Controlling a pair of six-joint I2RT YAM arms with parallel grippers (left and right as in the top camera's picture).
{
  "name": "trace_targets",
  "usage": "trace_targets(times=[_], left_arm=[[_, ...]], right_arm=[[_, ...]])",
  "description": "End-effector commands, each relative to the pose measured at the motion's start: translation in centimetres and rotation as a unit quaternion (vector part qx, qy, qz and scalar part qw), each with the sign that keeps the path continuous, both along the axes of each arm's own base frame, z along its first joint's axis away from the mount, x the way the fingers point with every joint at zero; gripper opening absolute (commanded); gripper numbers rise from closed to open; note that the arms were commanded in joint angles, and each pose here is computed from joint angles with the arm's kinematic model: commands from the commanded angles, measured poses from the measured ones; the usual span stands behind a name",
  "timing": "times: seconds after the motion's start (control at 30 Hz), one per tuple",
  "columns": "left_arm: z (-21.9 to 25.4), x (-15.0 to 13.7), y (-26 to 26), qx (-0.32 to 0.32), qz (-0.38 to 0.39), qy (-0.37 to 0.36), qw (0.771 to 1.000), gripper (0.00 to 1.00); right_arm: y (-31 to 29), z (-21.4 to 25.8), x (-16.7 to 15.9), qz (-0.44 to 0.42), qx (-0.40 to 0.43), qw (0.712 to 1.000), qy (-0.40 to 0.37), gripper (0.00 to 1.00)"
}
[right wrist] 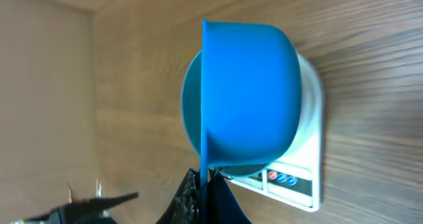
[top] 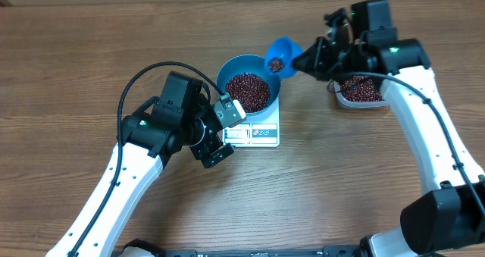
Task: Scoop item into bowl and weigh 150g on scale
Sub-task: 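Lift the scoop with the right gripper back toward the bean tub, then dip the scoop into the tub of red beans and lift it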
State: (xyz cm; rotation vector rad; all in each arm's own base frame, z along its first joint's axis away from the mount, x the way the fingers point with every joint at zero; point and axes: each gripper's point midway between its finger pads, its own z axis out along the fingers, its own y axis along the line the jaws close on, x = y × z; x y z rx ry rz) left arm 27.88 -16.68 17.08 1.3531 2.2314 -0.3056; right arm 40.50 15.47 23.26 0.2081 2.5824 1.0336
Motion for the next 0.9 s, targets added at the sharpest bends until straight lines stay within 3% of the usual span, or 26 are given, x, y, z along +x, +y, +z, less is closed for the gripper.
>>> trace_targets(times=[0.0,0.37,0.57,0.87], left_arm=[[-0.3,-0.1,-0.2,0.001,-0.011,0.000,1.000,1.00],[-0.3,-0.1,-0.2,0.001,-0.011,0.000,1.000,1.00],[-0.3,-0.1,-0.2,0.001,-0.011,0.000,1.000,1.00],[-0.3,-0.1,-0.2,0.001,-0.011,0.000,1.000,1.00]], right_arm=[[-2.7,1.3,1.4,-0.030,0.012,0.999,-0.016,0.04],[-11.7,0.1,1.5,-0.109,-0.014,0.994,0.004,0.04],[-15.7,-2.6,-0.3,-0.150,-0.113,0.981,0.054,0.04],[-17.5,-3.3,-0.5,-0.167,-0.168,0.970,0.056,0.04]])
